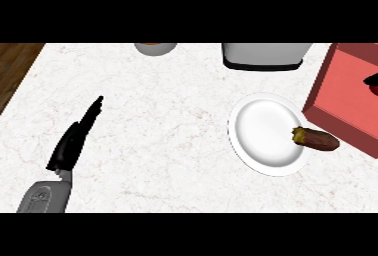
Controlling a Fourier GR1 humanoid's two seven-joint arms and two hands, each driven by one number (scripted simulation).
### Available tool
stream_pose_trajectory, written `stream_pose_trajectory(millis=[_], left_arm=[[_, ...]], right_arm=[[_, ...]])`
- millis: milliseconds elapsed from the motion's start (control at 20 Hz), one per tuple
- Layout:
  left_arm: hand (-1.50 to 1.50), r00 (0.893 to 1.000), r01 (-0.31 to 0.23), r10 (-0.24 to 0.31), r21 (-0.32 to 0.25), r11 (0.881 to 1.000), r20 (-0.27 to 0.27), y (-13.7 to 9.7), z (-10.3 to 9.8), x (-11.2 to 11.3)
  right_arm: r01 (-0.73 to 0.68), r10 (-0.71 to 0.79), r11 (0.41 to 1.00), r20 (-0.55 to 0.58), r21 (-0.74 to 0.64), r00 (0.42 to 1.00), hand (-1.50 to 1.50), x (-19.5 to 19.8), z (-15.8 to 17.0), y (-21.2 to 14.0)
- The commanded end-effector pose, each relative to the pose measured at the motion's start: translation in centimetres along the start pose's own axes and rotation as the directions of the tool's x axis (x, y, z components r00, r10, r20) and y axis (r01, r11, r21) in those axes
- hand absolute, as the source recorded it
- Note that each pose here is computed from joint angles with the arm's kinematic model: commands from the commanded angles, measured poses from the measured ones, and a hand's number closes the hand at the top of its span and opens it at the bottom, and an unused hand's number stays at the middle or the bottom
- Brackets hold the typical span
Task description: Pick the tomato from the plate and place it in the cardboard box
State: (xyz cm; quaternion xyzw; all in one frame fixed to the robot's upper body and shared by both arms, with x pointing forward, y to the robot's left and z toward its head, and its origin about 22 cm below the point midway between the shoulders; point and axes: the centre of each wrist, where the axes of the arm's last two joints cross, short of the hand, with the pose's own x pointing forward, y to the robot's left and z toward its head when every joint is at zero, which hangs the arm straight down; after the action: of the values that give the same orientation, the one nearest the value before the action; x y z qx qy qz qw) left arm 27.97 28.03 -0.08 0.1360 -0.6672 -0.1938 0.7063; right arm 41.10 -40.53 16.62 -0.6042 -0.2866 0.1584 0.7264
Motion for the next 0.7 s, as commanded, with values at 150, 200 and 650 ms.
stream_pose_trajectory(millis=[150,200,650], left_arm=[[0.00,1.000,0.005,-0.005,-0.005,1.000,0.001,0.5,-0.6,-0.1],[0.00,1.000,-0.007,0.007,0.000,1.000,-0.011,-1.3,-0.4,-0.6],[0.00,1.000,0.005,-0.004,0.002,1.000,-0.004,0.1,0.0,-0.5]], right_arm=[[0.273,-0.260,0.959,0.155,-0.071,0.953,-1.50,-1.4,-0.6,2.4],[0.338,-0.313,0.936,0.199,-0.103,0.929,-1.50,-0.7,-0.3,1.6],[0.732,-0.702,0.671,0.218,-0.113,0.678,-1.50,-3.2,-1.8,0.4]])
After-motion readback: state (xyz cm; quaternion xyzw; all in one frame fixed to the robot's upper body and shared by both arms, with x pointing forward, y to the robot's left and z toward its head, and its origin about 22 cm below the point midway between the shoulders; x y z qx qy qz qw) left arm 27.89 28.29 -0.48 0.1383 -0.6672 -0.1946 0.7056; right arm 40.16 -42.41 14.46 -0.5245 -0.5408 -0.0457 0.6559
